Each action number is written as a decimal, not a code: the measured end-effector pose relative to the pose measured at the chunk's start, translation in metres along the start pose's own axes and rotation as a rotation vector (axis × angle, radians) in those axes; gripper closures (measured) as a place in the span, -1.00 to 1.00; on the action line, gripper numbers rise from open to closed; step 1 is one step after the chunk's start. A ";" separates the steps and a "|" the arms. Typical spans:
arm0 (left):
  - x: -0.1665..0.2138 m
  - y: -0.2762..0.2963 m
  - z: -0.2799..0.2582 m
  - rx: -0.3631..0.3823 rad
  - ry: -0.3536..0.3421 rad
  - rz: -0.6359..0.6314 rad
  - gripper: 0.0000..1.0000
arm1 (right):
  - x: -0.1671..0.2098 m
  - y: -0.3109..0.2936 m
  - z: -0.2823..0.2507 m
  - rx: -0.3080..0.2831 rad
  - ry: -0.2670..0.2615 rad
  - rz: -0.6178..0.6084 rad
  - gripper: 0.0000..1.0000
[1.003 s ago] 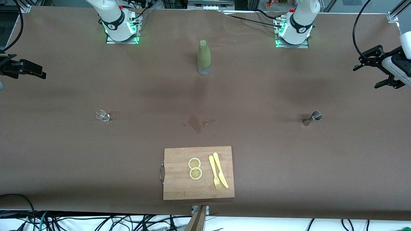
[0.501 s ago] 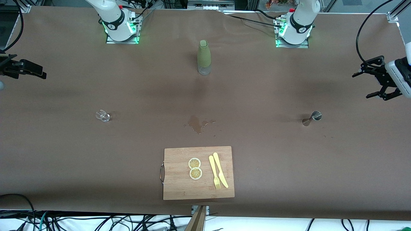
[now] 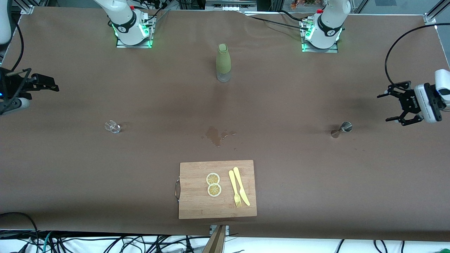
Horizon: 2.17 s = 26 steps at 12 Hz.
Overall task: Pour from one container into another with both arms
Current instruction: 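Lower the left gripper to the steel jigger while the right gripper lowers to the glass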
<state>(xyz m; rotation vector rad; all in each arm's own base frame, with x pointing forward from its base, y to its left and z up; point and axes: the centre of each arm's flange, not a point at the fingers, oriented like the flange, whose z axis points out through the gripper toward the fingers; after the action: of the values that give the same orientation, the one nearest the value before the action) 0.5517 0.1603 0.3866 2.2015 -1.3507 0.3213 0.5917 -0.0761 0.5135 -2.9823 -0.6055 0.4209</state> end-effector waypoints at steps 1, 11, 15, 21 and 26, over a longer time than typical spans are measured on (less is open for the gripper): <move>-0.010 -0.006 0.010 -0.008 0.030 0.029 -1.00 | 0.005 0.012 0.017 0.028 -0.015 -0.067 -1.00; -0.099 -0.047 0.089 -0.067 0.291 0.005 -1.00 | 0.023 0.135 0.159 0.412 0.396 -0.622 -1.00; -0.107 -0.054 0.117 -0.067 0.363 0.074 -1.00 | 0.017 0.171 0.243 0.539 0.736 -0.767 -1.00; -0.138 -0.060 0.164 -0.022 0.498 0.207 -1.00 | 0.027 0.175 0.313 0.602 0.939 -0.782 -1.00; -0.149 -0.062 0.195 0.004 0.601 0.224 -1.00 | 0.028 0.167 0.364 0.503 1.093 -1.005 -1.00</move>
<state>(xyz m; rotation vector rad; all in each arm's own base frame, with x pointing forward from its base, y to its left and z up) 0.5216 0.1870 0.1365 1.7422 -1.2371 0.9776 0.5770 -0.2133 0.1363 -1.6610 -1.3395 -0.8881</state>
